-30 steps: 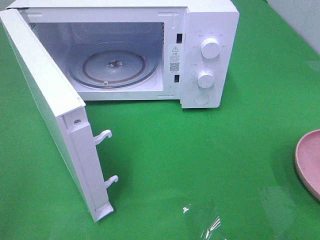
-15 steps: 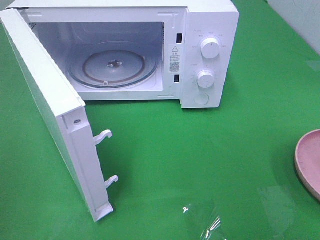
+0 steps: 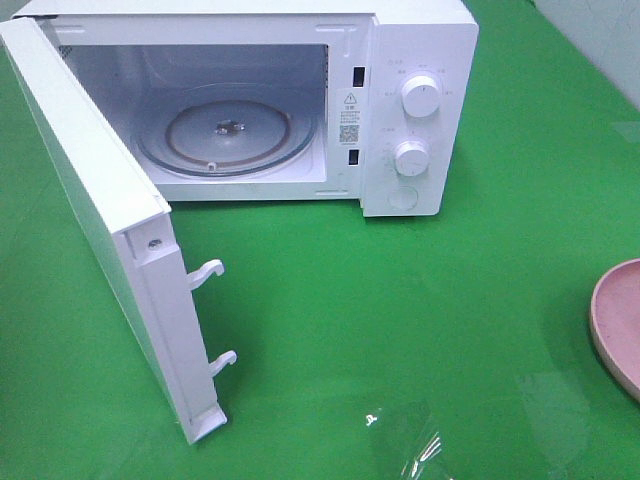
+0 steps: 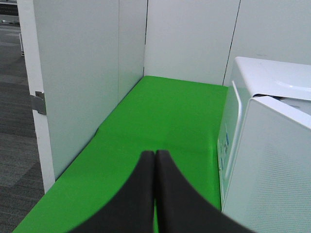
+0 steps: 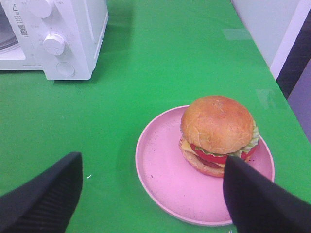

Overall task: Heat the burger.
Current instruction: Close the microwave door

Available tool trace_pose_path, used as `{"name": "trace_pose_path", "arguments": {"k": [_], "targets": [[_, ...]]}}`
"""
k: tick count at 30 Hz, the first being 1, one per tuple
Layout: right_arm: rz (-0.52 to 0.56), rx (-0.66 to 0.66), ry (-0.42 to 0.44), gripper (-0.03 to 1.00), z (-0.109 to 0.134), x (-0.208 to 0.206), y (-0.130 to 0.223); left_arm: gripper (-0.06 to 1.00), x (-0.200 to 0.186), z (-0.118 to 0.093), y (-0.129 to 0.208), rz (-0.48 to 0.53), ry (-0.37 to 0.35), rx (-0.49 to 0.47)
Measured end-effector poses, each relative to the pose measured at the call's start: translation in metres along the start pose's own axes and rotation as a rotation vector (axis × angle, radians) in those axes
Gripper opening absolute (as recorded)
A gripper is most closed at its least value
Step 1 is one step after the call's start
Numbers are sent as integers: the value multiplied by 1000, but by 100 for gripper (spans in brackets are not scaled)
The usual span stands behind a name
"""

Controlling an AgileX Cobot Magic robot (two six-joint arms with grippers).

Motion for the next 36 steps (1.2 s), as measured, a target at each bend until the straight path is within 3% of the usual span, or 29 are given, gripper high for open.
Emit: {"name": "trace_pose_path", "arguments": {"k": [5, 9, 12, 14, 20, 24, 31, 36], "targets": [[0, 0, 0, 77, 0, 0, 0, 0, 19, 1, 7, 12, 1, 17], [0, 0, 0, 77, 0, 0, 0, 0, 42, -1, 28, 115, 49, 13], [0, 0, 0, 77, 0, 0, 0, 0, 45, -2, 31, 127, 64, 15], [0, 0, 0, 77, 0, 0, 0, 0, 58, -7, 43, 144, 140, 2], [0, 0, 0, 77, 0, 0, 0, 0, 68, -13, 58, 190, 203, 2], [0, 0, 0, 77, 0, 0, 0, 0, 74, -32, 71, 241, 291, 35], [0, 0, 0, 77, 0, 0, 0, 0, 77, -46, 90, 295, 283, 41], [0, 0, 0, 77, 0, 0, 0, 0, 78, -68, 106, 332, 353, 61]]}}
Point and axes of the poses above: a point on each arm's last joint axis where the gripper is mounted, x pointing out along that axis toward the gripper, z along the wrist's bending axis when the last joint is at zero, y = z × x, the point moved 1 cm from there along x, pointing out along that axis toward the gripper, and after that the axes turned 14 degrees about -x, right-handed, at the moved point
